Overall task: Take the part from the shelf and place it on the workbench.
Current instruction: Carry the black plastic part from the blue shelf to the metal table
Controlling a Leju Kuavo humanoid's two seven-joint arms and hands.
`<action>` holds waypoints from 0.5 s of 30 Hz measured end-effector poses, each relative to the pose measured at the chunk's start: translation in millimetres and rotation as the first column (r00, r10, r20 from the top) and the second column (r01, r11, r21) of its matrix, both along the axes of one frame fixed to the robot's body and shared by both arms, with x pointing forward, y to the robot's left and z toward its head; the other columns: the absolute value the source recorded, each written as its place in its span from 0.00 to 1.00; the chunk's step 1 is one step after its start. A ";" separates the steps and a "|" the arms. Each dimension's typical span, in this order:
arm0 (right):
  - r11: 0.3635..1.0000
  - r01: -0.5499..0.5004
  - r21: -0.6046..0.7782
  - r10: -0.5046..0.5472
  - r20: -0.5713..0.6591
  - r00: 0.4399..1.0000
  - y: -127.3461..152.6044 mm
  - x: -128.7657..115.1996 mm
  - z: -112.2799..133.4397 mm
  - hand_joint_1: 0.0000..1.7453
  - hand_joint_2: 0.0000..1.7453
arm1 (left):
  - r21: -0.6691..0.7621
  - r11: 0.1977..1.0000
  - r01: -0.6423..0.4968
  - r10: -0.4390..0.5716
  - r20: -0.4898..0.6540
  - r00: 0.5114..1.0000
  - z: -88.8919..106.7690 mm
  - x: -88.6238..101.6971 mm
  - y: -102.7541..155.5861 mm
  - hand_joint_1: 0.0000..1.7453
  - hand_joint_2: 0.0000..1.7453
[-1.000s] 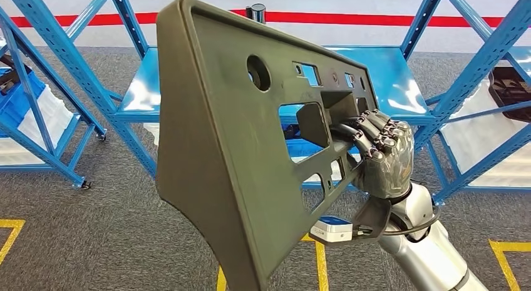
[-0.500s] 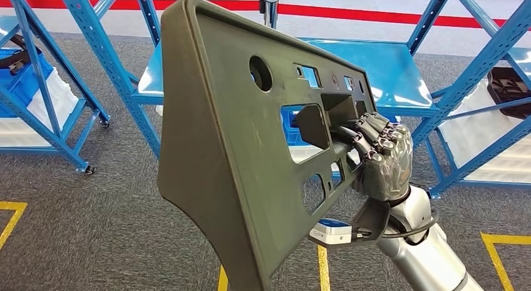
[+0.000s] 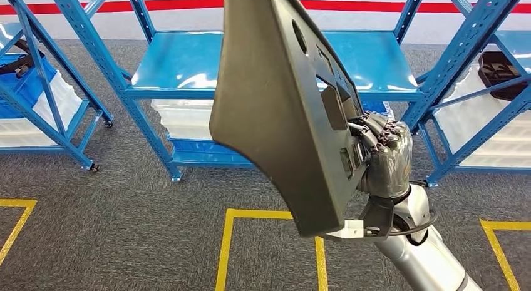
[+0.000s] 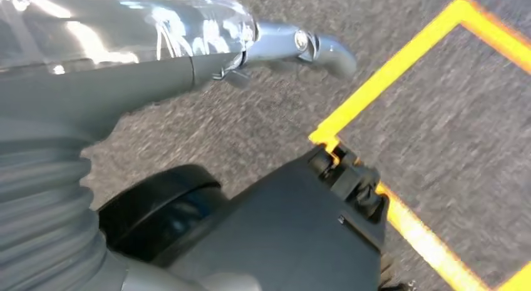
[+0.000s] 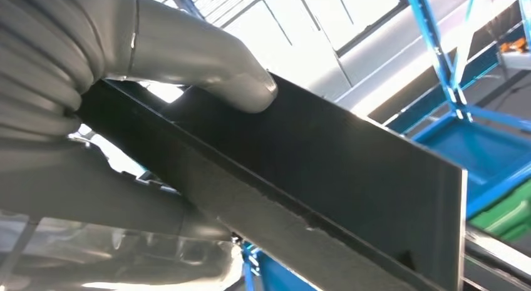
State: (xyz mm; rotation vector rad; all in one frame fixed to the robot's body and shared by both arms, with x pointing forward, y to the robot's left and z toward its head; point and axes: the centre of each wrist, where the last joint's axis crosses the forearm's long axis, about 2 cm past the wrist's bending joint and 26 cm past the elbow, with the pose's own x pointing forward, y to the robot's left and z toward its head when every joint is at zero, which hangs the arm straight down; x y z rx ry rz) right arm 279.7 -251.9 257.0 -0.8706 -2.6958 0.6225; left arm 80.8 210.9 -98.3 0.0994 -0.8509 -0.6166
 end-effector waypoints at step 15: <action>0.994 0.086 -0.069 -0.081 0.071 0.994 -3.2 -8.0 -10.7 0.97 1.00 | -0.029 0.999 0.020 -0.019 0.031 0.999 -0.8 -2.7 1.7 0.00 1.00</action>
